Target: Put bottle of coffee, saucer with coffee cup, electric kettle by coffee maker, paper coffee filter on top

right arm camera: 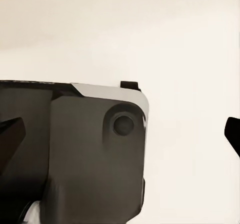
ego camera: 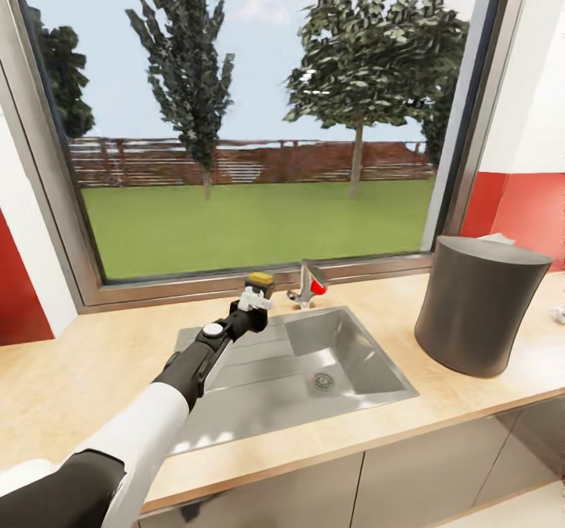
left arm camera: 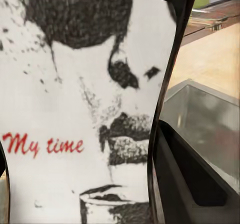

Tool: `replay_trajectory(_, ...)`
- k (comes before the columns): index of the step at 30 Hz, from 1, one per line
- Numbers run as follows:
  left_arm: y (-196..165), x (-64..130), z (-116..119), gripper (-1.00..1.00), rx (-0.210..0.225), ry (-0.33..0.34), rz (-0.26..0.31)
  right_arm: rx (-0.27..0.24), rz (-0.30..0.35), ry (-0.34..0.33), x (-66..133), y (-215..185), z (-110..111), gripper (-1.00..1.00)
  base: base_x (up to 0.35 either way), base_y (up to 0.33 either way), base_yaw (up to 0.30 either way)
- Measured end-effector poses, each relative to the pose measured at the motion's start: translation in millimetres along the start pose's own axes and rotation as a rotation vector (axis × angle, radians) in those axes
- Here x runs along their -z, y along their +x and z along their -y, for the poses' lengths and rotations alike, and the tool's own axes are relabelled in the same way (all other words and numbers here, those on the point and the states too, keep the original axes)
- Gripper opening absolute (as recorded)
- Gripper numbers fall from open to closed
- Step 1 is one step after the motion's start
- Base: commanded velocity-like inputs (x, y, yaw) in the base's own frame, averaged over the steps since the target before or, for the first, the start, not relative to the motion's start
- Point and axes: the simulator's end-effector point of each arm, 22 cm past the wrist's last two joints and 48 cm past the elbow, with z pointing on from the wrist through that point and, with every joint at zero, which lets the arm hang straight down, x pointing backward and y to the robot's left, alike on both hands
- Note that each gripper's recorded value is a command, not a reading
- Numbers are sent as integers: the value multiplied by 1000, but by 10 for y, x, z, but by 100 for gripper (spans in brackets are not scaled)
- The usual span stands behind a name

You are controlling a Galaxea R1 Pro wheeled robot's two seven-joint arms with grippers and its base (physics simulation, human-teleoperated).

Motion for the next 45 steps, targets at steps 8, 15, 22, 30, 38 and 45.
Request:
replay_trajectory(8, 209, 31, 116, -100, 10, 18, -25, -6, 11, -4, -2, -54, -16, 100, 7, -273, -105)
replay_trajectory(15, 246, 48, 308, -100, 17, 63, -2, -9, 12, -3, -2, -56, -12, 100, 0, -273, -254)
replay_trajectory(22, 247, 58, 409, -100, 18, 108, 1, -9, 12, -3, -2, -57, -12, 100, 2, -273, -264)
replay_trajectory(30, 300, 92, 407, -100, 56, 107, 23, -8, 12, -5, 0, -57, -24, 100, 207, -171, -86)
replay_trajectory(38, 342, 171, 449, -100, 68, 105, 110, -5, 12, -4, -2, -57, -23, 100, 32, -17, 0)
replay_trajectory(45, 585, 185, 502, -100, 80, 108, 76, 8, 11, -4, 0, -50, -16, 100, 109, -65, 0)
